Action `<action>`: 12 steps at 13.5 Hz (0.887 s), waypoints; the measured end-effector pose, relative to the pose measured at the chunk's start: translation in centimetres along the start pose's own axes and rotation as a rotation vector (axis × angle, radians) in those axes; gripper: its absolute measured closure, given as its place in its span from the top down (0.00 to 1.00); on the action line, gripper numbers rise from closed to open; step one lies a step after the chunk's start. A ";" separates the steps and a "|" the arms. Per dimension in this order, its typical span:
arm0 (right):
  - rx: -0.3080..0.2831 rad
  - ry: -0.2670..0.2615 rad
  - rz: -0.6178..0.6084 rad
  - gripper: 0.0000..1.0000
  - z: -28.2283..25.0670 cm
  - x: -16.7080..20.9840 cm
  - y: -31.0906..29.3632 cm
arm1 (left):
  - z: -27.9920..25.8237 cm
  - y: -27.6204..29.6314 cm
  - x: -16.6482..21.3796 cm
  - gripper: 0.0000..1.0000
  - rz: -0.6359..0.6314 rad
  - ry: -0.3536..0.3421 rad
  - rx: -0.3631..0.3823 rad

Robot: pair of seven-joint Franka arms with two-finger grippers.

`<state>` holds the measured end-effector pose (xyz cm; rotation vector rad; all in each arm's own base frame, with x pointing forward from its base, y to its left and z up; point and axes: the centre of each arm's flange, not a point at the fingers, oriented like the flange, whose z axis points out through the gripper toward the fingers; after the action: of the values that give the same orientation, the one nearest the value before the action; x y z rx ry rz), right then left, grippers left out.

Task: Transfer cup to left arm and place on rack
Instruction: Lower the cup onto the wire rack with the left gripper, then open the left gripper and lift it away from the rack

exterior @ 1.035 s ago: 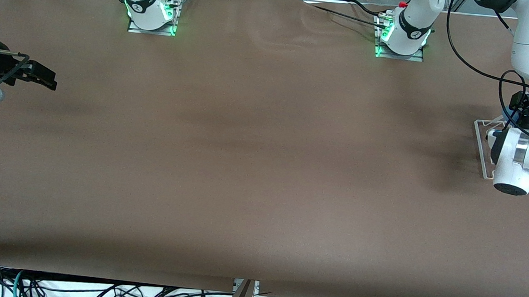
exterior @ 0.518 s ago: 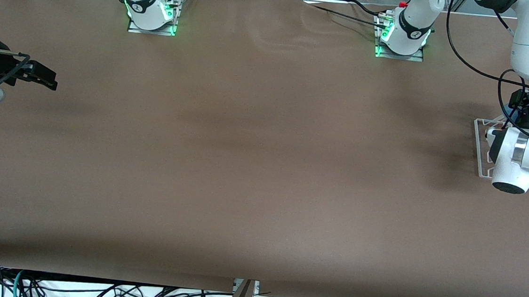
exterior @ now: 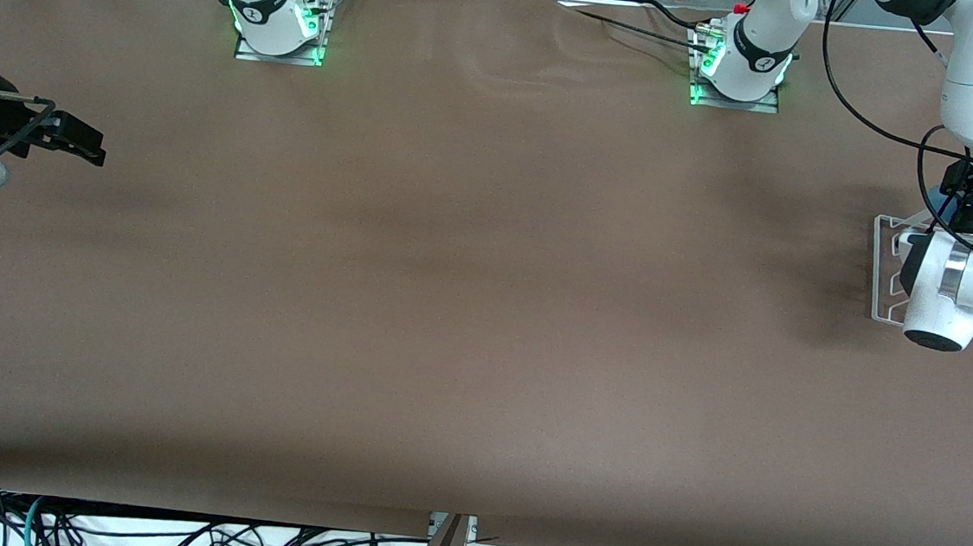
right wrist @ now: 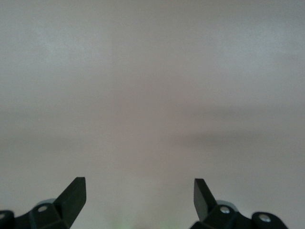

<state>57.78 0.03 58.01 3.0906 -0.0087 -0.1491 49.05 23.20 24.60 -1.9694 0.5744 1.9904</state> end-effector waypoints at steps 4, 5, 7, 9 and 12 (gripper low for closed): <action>0.000 0.000 0.000 1.00 0.0 0.0 0.0 | 0.1 0.1 0.1 0.67 0.016 -0.003 -0.001; 0.000 0.000 0.000 1.00 0.0 0.0 0.0 | 0.1 0.1 0.1 0.67 0.018 -0.003 -0.001; 0.000 0.000 0.000 1.00 0.0 0.0 0.0 | 0.0 0.1 0.1 0.72 0.023 -0.002 0.000; 0.000 0.000 0.000 1.00 0.0 0.0 0.0 | 0.0 0.1 0.0 0.90 0.048 -0.001 0.000; 0.000 0.000 0.000 1.00 0.0 0.0 0.0 | 0.1 0.0 -0.1 1.00 0.066 0.000 -0.001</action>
<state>57.78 0.02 58.01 3.0906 -0.0089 -0.1491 48.95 23.20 24.66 -1.9759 0.6469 2.0293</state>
